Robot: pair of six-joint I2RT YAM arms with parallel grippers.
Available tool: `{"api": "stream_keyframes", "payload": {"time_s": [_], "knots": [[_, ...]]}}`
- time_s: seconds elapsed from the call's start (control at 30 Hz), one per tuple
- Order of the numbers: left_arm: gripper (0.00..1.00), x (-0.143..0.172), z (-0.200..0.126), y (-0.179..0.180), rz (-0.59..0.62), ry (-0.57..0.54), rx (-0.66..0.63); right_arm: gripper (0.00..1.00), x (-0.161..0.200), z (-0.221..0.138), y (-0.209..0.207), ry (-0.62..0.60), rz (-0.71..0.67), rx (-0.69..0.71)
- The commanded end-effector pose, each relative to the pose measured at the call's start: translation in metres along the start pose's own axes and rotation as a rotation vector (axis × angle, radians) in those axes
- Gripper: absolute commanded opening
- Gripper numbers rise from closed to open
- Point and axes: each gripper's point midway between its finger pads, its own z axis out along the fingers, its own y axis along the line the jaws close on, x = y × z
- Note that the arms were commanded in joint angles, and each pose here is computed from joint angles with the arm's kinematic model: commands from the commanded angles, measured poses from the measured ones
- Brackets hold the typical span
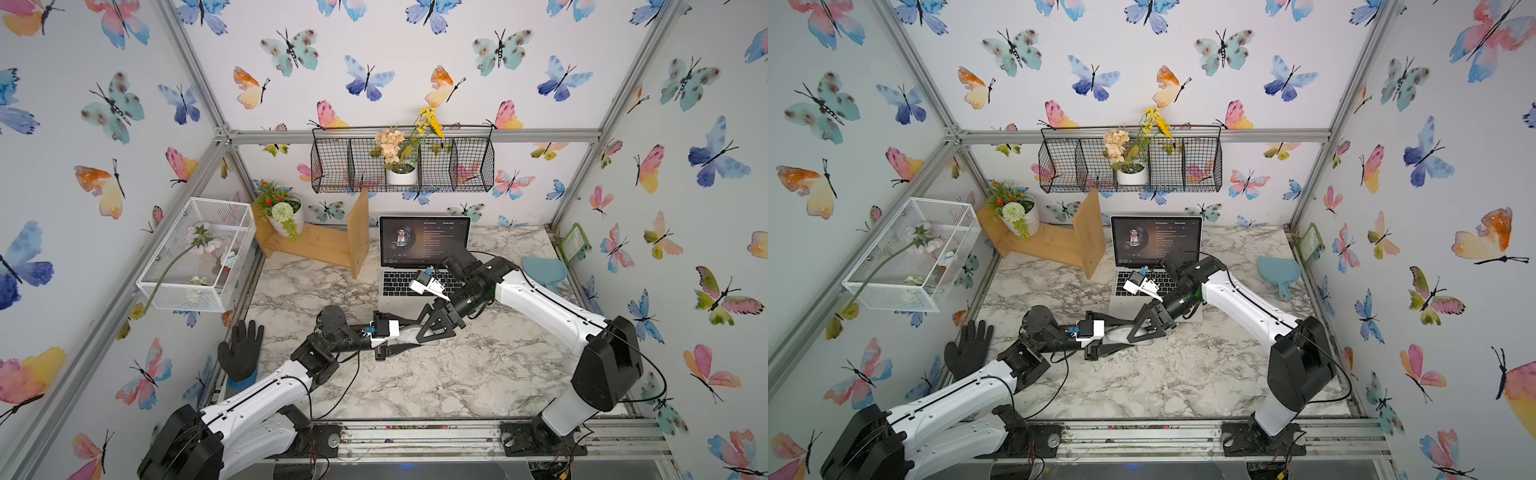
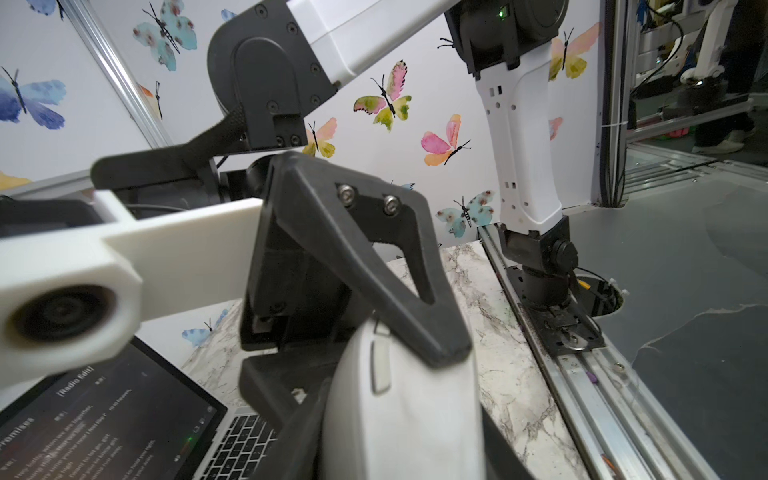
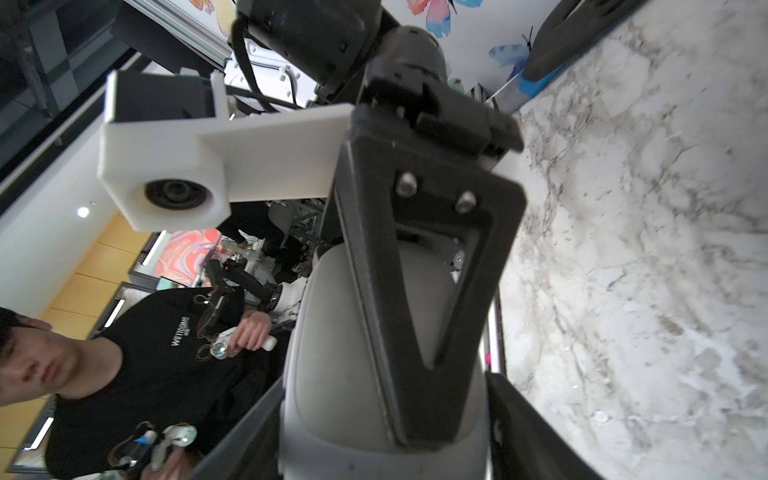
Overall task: Remove the wireless mouse receiver from the laptop
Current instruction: Place the mouse at the center of the board.
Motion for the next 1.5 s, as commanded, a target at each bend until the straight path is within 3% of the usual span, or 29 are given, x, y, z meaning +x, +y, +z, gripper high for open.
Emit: {"api": "stream_keyframes", "payload": {"time_s": [0.0,0.17,0.23,0.3,0.43,0.47,0.53,0.6,0.7,0.77,0.83,0.9,1.03,1.4,1.47], "knots": [[0.15,-0.006,-0.002,-0.006,-0.037,-0.006,0.009,0.76,-0.019,-0.005,-0.015,-0.026,-0.087,0.083],[0.1,-0.005,-0.004,-0.005,-0.043,-0.004,-0.005,0.82,-0.031,-0.009,-0.015,-0.049,-0.109,0.119],[0.07,-0.004,-0.004,-0.003,-0.056,0.002,-0.02,0.84,-0.034,-0.017,-0.02,-0.039,-0.13,0.2],[0.05,-0.002,-0.005,0.006,-0.097,0.012,-0.066,0.85,-0.042,-0.04,-0.035,-0.034,-0.189,0.414],[0.06,0.011,-0.017,0.039,-0.314,0.04,-0.18,0.97,-0.075,-0.16,-0.079,-0.151,-0.421,1.29],[0.06,0.016,-0.021,0.047,-0.388,0.044,-0.202,0.97,-0.077,-0.179,-0.078,-0.153,-0.519,1.413],[0.07,0.026,-0.03,0.062,-0.552,0.054,-0.232,0.98,-0.07,-0.192,-0.078,-0.083,-0.784,1.533],[0.12,0.032,-0.037,0.069,-0.664,0.059,-0.239,0.98,-0.064,-0.211,-0.088,-0.046,-0.835,1.623],[0.16,0.038,-0.042,0.068,-0.707,0.099,-0.252,0.98,-0.053,-0.246,-0.108,-0.077,-0.677,1.49],[0.14,0.047,-0.049,0.07,-0.725,0.129,-0.325,0.98,-0.036,-0.261,-0.123,-0.047,-0.627,1.415],[0.2,0.067,-0.057,0.072,-0.805,0.164,-0.409,0.98,-0.002,-0.259,-0.153,0.113,-0.592,1.359],[0.22,0.082,-0.056,0.062,-0.884,0.206,-0.369,0.98,0.038,-0.251,-0.181,0.331,-0.572,1.286],[0.24,0.117,-0.051,0.045,-1.083,0.301,-0.315,0.98,0.083,-0.261,-0.236,0.538,-0.468,1.263],[0.2,0.175,-0.035,0.025,-1.317,0.414,-0.158,0.98,0.089,-0.293,-0.285,0.586,-0.584,1.191],[0.2,0.18,-0.034,0.022,-1.324,0.422,-0.142,0.9,0.083,-0.301,-0.289,0.574,-0.609,1.184]]}}
